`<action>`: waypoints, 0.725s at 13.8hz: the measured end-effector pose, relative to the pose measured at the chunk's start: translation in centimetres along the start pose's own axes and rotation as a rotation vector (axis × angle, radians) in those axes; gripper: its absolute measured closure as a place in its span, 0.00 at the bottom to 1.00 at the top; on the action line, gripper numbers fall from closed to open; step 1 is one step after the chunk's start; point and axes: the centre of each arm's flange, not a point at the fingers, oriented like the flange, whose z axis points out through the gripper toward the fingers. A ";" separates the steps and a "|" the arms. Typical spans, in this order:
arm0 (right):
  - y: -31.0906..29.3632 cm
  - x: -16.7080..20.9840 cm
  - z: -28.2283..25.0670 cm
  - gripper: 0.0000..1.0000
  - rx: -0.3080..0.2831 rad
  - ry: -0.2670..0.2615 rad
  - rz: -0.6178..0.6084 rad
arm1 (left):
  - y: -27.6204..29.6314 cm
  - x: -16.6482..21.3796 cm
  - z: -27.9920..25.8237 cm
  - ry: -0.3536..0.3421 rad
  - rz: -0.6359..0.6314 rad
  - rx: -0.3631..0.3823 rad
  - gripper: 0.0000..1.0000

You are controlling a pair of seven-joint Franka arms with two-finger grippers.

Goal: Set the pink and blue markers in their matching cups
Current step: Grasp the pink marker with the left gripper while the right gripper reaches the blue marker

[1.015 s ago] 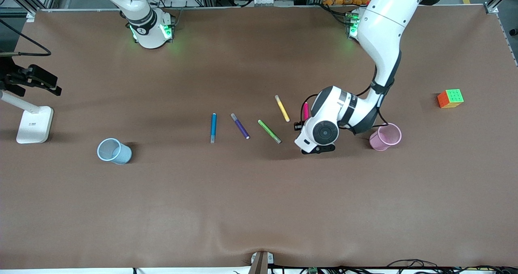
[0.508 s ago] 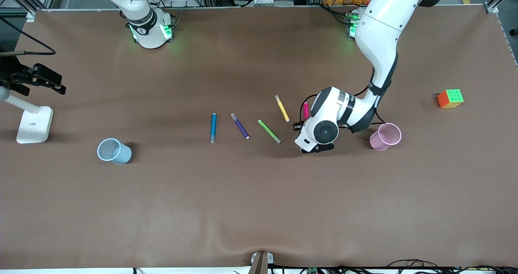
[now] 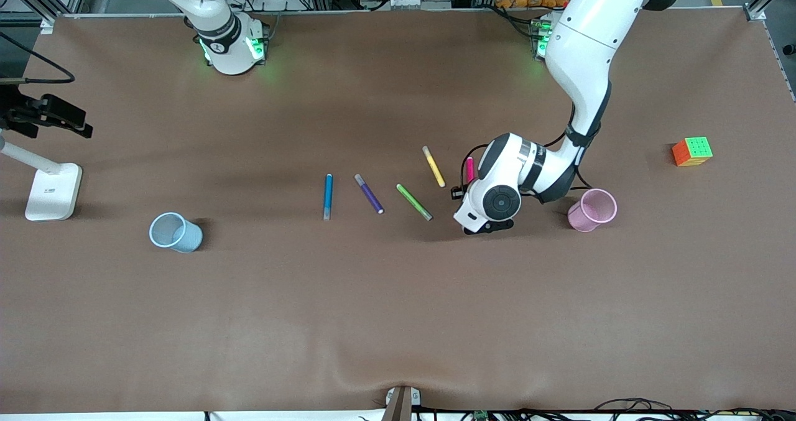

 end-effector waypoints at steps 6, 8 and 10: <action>-3.2 3.4 4.2 0.00 -0.003 -0.024 -0.054 | 0.0 0.2 -0.2 0.015 -0.002 -0.012 0.49; -7.0 5.2 7.8 0.00 0.001 -0.066 -0.111 | 0.1 0.2 -0.2 0.017 -0.002 -0.016 0.55; -11.4 6.9 12.1 0.00 0.040 -0.111 -0.151 | 0.3 0.2 -0.3 0.019 -0.002 -0.025 0.71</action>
